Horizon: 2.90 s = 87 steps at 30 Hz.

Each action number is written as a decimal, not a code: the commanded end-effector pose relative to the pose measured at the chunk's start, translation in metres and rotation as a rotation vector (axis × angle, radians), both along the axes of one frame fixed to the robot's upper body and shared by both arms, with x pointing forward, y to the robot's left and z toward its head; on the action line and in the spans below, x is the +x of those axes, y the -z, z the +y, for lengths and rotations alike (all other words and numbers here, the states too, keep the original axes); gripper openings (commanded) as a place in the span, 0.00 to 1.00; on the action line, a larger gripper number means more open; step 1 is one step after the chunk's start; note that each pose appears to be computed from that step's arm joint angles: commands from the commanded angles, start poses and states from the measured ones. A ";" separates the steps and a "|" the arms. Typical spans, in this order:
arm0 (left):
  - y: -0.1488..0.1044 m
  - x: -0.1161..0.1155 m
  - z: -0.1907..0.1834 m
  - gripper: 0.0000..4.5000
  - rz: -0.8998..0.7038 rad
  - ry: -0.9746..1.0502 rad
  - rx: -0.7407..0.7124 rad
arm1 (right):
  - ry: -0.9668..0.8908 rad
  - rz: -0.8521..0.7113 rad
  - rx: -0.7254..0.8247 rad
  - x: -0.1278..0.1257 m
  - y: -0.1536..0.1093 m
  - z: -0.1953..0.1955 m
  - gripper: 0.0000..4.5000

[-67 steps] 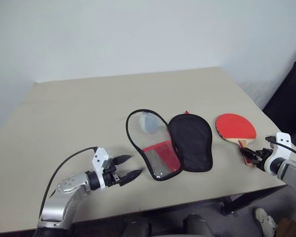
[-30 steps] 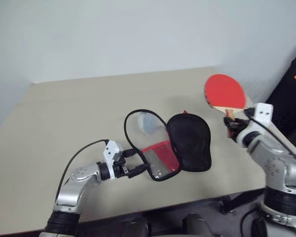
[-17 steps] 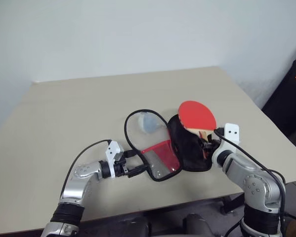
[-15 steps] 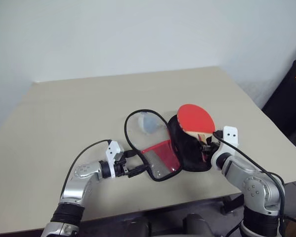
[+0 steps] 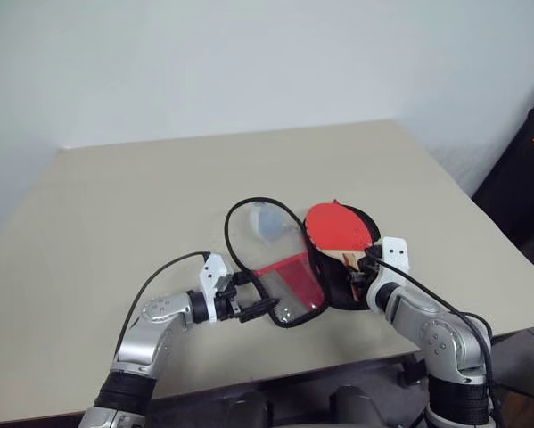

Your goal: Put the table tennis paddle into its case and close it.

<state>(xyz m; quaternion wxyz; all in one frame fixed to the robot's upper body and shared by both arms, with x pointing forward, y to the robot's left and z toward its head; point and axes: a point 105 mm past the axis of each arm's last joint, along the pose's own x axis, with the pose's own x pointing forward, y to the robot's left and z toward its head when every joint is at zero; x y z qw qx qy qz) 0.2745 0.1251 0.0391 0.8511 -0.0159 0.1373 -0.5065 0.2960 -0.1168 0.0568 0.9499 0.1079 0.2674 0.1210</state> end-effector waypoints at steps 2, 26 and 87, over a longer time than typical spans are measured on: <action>-0.007 0.001 0.000 1.00 -0.047 -0.002 -0.007 | 0.019 -0.055 -0.012 0.003 -0.009 -0.007 0.25; -0.025 0.003 -0.007 1.00 -0.063 -0.002 -0.017 | 0.041 0.008 -0.043 -0.010 0.018 -0.014 0.55; -0.028 0.049 -0.140 1.00 0.859 -0.006 -0.327 | 0.327 -0.449 0.243 0.022 -0.058 -0.105 1.00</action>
